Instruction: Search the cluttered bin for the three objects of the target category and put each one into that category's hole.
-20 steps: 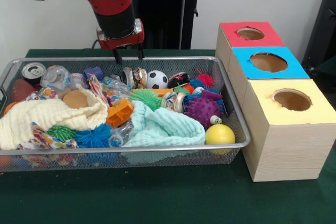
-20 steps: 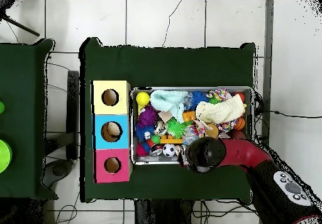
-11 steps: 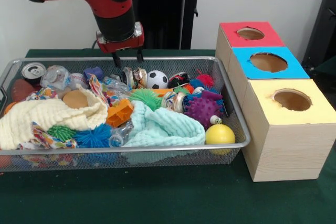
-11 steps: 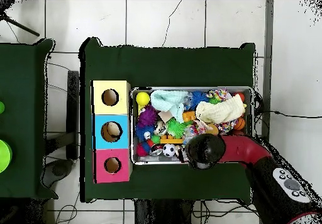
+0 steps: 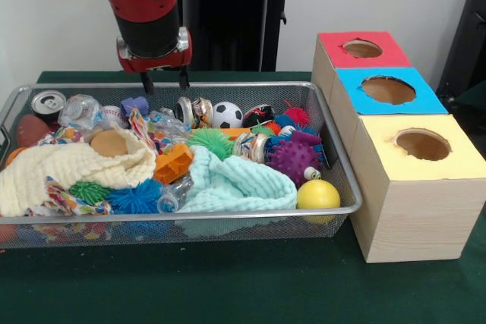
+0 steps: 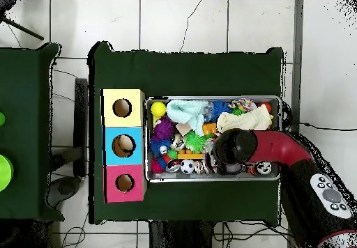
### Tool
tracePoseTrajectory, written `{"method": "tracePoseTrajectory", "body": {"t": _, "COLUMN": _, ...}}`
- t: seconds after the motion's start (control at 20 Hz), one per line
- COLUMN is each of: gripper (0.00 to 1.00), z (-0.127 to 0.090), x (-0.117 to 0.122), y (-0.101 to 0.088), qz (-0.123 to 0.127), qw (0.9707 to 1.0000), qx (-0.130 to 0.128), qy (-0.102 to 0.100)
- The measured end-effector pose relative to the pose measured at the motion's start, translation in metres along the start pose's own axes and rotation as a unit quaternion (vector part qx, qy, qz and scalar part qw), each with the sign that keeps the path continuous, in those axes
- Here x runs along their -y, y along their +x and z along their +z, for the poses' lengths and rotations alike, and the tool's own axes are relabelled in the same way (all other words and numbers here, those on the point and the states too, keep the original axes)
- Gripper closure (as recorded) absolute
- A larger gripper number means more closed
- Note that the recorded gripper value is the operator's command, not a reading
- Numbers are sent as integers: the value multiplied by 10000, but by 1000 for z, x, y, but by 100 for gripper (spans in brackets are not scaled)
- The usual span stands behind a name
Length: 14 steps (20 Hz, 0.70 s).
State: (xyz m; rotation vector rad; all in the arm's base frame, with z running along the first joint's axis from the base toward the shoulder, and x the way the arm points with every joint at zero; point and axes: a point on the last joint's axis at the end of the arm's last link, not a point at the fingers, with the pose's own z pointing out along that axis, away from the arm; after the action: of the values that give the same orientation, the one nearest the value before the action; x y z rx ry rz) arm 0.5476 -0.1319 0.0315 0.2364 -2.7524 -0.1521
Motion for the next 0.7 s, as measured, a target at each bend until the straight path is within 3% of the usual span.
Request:
{"method": "tracePoseTrajectory", "body": {"t": 0.35, "gripper": 0, "z": -14, "x": 7, "y": -29, "qz": 9, "qw": 9998, "qx": 215, "qy": 14}}
{"method": "tracePoseTrajectory", "body": {"t": 0.7, "gripper": 0, "z": 1, "x": 5, "y": -39, "qz": -23, "qw": 9996, "qx": 236, "qy": -182}}
